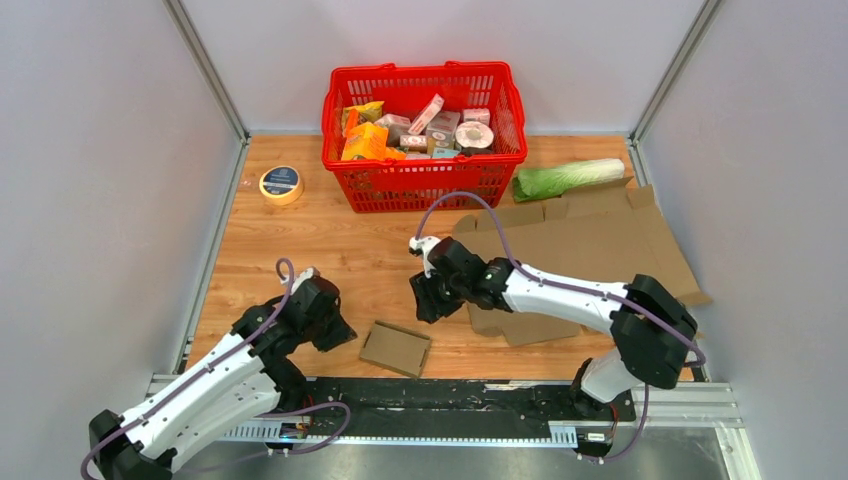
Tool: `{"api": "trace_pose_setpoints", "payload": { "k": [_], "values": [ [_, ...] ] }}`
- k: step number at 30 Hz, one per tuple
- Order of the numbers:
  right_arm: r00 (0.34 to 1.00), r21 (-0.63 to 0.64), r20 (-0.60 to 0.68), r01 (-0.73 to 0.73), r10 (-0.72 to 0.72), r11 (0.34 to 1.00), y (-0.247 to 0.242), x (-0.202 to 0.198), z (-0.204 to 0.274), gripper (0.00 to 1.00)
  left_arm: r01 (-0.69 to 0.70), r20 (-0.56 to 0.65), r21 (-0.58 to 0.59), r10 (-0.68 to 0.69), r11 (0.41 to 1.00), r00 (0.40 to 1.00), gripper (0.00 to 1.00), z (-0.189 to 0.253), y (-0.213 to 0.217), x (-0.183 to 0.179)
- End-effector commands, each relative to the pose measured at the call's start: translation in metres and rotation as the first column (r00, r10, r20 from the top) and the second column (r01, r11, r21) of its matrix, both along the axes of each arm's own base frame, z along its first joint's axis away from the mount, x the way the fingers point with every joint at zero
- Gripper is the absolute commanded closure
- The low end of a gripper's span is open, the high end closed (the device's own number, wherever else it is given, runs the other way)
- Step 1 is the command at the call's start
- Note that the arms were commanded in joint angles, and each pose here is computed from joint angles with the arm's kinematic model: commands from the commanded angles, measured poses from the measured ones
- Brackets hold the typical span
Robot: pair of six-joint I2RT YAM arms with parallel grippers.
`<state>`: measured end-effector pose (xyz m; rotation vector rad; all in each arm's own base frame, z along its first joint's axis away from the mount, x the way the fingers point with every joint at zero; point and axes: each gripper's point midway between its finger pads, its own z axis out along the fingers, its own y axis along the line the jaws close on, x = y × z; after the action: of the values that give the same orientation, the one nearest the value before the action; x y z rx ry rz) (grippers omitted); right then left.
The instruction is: Fold the paper box
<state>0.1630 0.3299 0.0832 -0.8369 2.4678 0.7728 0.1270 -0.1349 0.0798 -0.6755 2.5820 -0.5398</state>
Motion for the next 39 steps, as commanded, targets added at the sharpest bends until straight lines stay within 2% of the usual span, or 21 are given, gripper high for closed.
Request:
{"api": "trace_pose_setpoints", "payload": {
  "k": [1, 3, 6, 10, 12, 19, 21, 23, 24, 26, 29, 34, 36, 37, 38, 39],
  "values": [
    [0.996, -0.157, 0.09, 0.041, -0.027, 0.987, -0.012, 0.028, -0.013, 0.68, 0.097, -0.169, -0.055, -0.105, 0.994, 0.98, 1.0, -0.012, -0.007, -0.04],
    [0.991, -0.194, 0.128, -0.01, 0.035, 0.981, -0.006, 0.031, -0.016, 0.88, 0.119, -0.228, -0.113, -0.142, 0.986, 0.963, 1.0, -0.018, -0.016, -0.052],
    [0.979, -0.223, 0.181, -0.052, 0.094, 0.973, 0.005, 0.032, -0.018, 1.0, 0.128, -0.276, -0.101, -0.152, 0.987, 0.949, 1.0, -0.018, -0.018, -0.056],
    [0.97, -0.255, 0.179, -0.118, 0.166, 0.96, 0.016, 0.025, -0.036, 1.0, 0.121, -0.335, -0.104, -0.149, 0.987, 0.93, 1.0, -0.017, -0.032, -0.054],
    [0.966, -0.264, 0.183, -0.128, 0.18, 0.956, 0.021, 0.021, -0.041, 1.0, 0.125, -0.335, -0.141, -0.166, 0.982, 0.928, 1.0, -0.015, -0.05, -0.051],
    [0.942, -0.316, 0.222, -0.175, 0.252, 0.932, 0.034, -0.001, -0.049, 1.0, 0.119, -0.411, -0.066, -0.136, 0.991, 0.902, 1.0, -0.032, -0.074, -0.051],
    [0.942, -0.275, 0.196, -0.213, 0.272, 0.938, 0.044, -0.022, -0.047, 1.0, 0.068, -0.387, -0.021, -0.071, 0.997, 0.919, 1.0, -0.04, -0.065, -0.044],
    [0.947, -0.213, 0.148, -0.25, 0.284, 0.944, 0.052, -0.044, -0.044, 1.0, 0.034, -0.348, -0.048, -0.048, 0.998, 0.936, 1.0, -0.046, -0.068, -0.037],
    [0.959, -0.123, 0.126, -0.24, 0.255, 0.963, 0.066, -0.053, -0.032, 1.0, 0.026, -0.346, -0.05, -0.041, 0.998, 0.937, 1.0, -0.049, -0.069, -0.035],
    [0.968, -0.066, 0.107, -0.221, 0.227, 0.973, 0.071, -0.057, -0.027, 1.0, 0.027, -0.358, -0.048, -0.042, 0.998, 0.933, 1.0, -0.055, -0.071, -0.036],
    [0.967, -0.057, 0.125, -0.218, 0.223, 0.974, 0.071, -0.054, -0.023, 1.0, 0.017, -0.368, -0.032, -0.028, 0.999, 0.929, 1.0, -0.065, -0.07, -0.035],
    [0.874, 0.027, 0.127, -0.476, 0.469, 0.879, 0.072, -0.088, -0.016, 1.0, 0.005, -0.277, -0.054, -0.02, 0.999, 0.961, 1.0, -0.061, -0.067, -0.024],
    [0.844, -0.025, 0.151, -0.517, 0.515, 0.855, 0.068, -0.085, -0.022, 1.0, 0.044, -0.238, -0.057, -0.056, 0.997, 0.97, 1.0, -0.052, -0.067, -0.019],
    [0.849, -0.059, 0.181, -0.494, 0.496, 0.868, 0.068, -0.076, -0.021, 1.0, 0.04, -0.208, -0.03, -0.046, 0.999, 0.977, 1.0, -0.045, -0.064, -0.012],
    [0.882, -0.133, 0.238, -0.385, 0.407, 0.913, 0.063, -0.049, -0.025, 1.0, 0.044, -0.22, 0.031, -0.036, 0.999, 0.975, 1.0, -0.047, -0.051, -0.017],
    [0.908, -0.149, 0.237, -0.317, 0.345, 0.937, 0.055, -0.029, -0.025, 1.0, 0.041, -0.208, 0.03, -0.034, 0.999, 0.977, 1.0, -0.043, -0.048, -0.017]
  ]
}}
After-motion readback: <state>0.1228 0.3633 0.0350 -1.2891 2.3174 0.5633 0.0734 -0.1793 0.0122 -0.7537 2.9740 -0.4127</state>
